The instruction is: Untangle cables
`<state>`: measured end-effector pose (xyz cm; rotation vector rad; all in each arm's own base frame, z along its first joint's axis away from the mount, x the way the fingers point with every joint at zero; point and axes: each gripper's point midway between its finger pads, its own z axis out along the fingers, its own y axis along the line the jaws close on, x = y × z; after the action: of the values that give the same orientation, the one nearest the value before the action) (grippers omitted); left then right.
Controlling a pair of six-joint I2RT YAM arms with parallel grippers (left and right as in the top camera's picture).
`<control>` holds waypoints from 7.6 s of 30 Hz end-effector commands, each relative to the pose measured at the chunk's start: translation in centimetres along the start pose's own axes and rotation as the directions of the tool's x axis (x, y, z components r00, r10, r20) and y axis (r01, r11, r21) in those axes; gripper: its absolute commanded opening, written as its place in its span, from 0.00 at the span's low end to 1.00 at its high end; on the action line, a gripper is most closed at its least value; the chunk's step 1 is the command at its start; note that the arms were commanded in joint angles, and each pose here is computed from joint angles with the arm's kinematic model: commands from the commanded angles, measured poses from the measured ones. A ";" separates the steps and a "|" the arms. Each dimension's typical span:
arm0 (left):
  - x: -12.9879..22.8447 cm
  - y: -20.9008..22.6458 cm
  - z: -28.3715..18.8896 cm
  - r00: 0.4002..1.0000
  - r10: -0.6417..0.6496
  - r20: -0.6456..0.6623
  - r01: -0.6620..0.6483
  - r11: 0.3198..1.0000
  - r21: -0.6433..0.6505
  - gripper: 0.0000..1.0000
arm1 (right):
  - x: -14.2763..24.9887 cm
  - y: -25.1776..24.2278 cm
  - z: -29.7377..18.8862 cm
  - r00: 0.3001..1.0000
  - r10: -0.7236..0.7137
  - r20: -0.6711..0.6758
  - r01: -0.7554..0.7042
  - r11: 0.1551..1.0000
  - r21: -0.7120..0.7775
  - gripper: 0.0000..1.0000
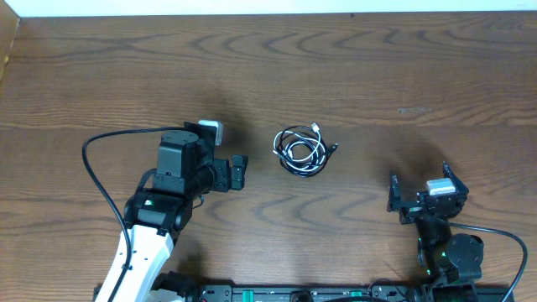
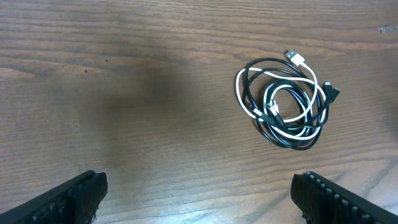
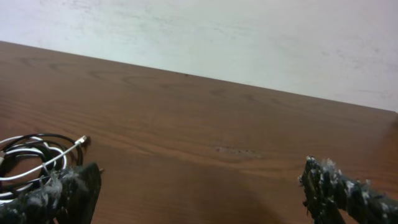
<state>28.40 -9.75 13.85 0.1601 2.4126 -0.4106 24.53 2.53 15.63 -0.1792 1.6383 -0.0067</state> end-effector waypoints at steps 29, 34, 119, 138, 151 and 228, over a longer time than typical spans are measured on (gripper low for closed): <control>1.6 -0.3 -1.7 0.992 -0.098 -0.075 0.097 0.995 -0.012 1.00 | 0.1 -0.2 0.0 1.000 -0.006 -0.005 0.006 1.000 0.007 0.99; 1.4 -0.3 -1.6 0.987 -0.148 -0.068 0.147 0.989 -0.013 1.00 | 0.1 -0.1 0.0 1.000 -0.006 -0.003 0.006 1.000 0.003 0.99; 2.5 -7.9 18.9 0.909 0.327 -0.259 -0.287 0.941 0.179 0.45 | -3.0 6.5 1.3 0.877 0.161 -0.452 -0.335 0.880 -0.337 0.99; -0.1 -16.0 11.5 0.950 0.050 -0.307 0.101 0.883 0.459 0.08 | 1.1 7.2 1.3 0.768 0.188 -0.612 -0.431 0.859 -0.276 0.99; 1.9 -21.3 6.5 0.872 0.111 -0.477 0.293 0.663 0.689 0.08 | 5.3 8.1 3.2 0.568 0.328 -0.755 -0.598 0.794 -0.105 0.98; 7.4 -22.4 9.5 0.861 0.403 -0.309 -0.181 0.812 0.555 0.70 | 8.4 7.5 5.4 0.530 0.347 -0.774 -0.577 0.816 -0.030 0.36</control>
<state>22.90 -33.83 7.50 0.9377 2.5929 -0.9741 28.09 10.45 6.30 0.0566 2.4798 0.7518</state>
